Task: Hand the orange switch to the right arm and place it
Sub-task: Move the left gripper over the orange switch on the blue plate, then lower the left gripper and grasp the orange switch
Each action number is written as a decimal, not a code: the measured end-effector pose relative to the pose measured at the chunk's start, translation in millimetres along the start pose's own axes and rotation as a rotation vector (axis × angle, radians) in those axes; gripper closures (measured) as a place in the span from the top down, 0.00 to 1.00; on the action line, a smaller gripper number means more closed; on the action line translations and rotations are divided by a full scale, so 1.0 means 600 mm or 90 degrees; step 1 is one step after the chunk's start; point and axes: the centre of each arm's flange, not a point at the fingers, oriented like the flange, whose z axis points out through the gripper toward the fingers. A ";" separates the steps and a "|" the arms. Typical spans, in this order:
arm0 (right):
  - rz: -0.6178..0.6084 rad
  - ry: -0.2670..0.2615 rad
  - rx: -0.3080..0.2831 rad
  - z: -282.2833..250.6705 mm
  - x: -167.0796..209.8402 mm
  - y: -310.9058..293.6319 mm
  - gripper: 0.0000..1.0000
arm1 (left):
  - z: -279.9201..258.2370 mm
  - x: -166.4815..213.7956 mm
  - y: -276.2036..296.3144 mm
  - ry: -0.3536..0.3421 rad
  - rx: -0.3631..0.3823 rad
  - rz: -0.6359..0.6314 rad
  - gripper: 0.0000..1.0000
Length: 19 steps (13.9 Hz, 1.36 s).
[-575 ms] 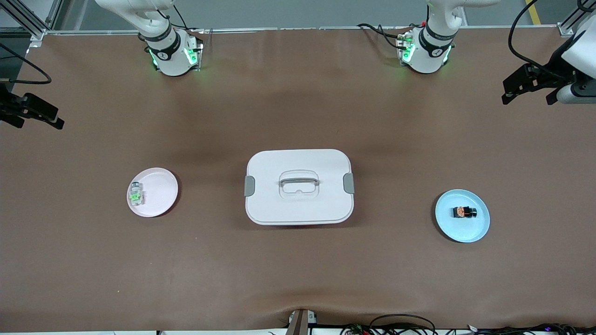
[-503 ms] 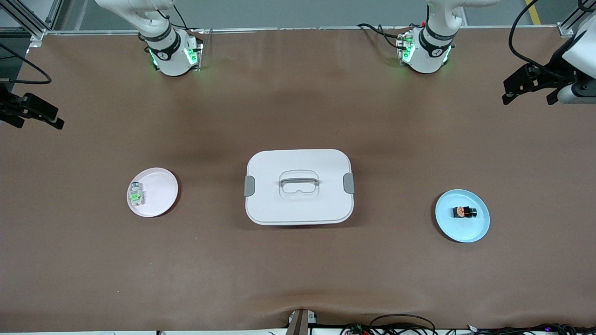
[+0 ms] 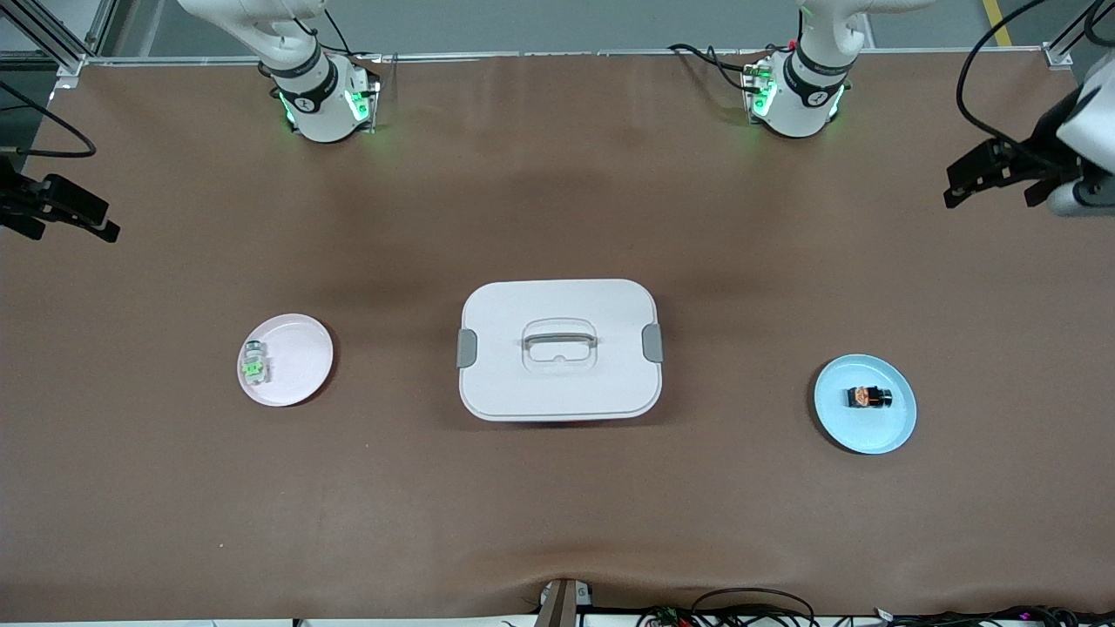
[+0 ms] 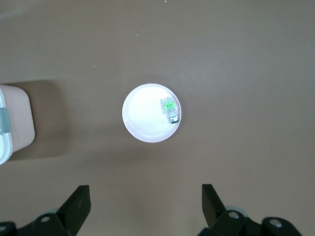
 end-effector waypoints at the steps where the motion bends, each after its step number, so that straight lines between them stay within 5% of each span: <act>1: 0.001 0.000 0.000 0.000 0.000 0.002 1.00 | 0.021 0.018 -0.008 -0.013 0.000 -0.006 1.00; 5: 0.022 0.003 -0.001 -0.002 0.000 0.034 1.00 | 0.111 0.094 -0.036 -0.008 0.046 -0.011 1.00; 19: 0.000 0.006 -0.001 -0.002 0.001 0.002 1.00 | 0.466 0.239 -0.054 0.032 0.038 0.000 1.00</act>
